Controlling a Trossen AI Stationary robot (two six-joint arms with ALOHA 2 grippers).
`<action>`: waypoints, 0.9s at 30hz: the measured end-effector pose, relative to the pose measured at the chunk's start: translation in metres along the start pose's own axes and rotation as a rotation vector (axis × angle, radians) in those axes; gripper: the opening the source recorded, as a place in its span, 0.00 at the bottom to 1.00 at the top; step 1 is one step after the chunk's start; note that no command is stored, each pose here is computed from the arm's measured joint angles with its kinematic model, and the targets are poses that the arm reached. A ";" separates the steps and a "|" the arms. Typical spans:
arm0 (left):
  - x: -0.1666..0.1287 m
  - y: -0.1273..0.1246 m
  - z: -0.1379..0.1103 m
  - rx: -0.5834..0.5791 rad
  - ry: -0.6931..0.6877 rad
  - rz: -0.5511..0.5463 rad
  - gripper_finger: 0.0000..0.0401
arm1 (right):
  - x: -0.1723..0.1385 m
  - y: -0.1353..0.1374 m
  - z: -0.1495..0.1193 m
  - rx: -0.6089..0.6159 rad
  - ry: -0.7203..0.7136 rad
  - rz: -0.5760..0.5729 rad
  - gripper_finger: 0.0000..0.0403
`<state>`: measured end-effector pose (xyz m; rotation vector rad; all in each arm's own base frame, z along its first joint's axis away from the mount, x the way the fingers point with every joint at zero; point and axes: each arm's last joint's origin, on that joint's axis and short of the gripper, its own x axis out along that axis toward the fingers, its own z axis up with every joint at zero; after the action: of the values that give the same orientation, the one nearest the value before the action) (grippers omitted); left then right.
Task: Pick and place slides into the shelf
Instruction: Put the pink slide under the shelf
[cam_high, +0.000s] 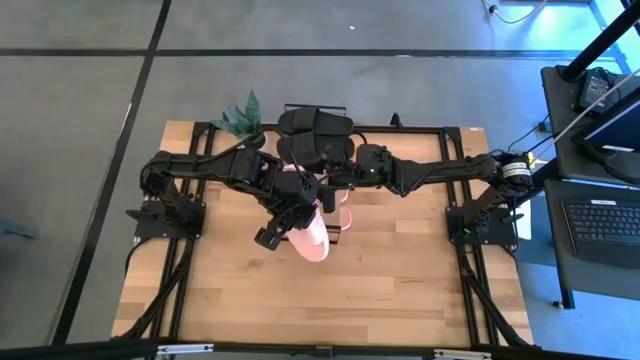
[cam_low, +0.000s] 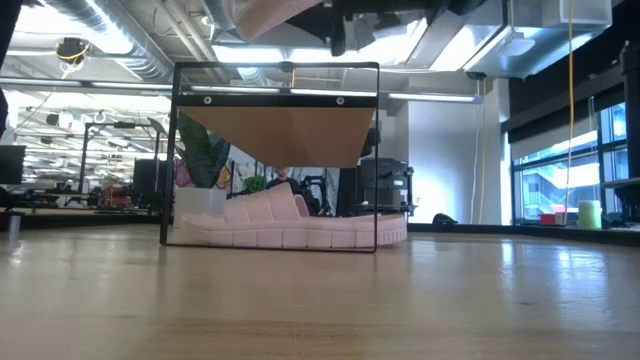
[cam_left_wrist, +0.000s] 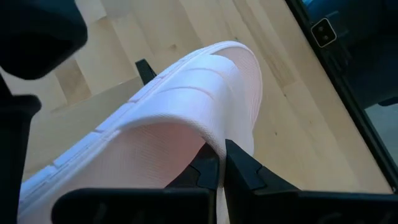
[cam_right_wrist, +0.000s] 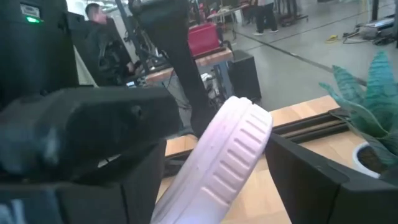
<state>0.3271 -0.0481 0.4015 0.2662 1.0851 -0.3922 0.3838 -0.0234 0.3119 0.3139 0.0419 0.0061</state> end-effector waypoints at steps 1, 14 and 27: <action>0.000 -0.002 0.000 0.003 0.001 -0.003 0.00 | 0.002 0.001 0.001 -0.010 0.002 0.003 0.67; 0.002 -0.011 0.003 -0.008 0.014 0.015 0.06 | 0.004 0.004 0.004 -0.089 0.038 0.064 0.21; 0.003 -0.013 0.004 -0.090 0.001 0.011 0.07 | 0.004 0.004 0.001 -0.137 0.075 0.112 0.19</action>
<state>0.3262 -0.0616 0.4010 0.1925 1.0984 -0.3325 0.3875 -0.0195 0.3142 0.1788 0.0976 0.1316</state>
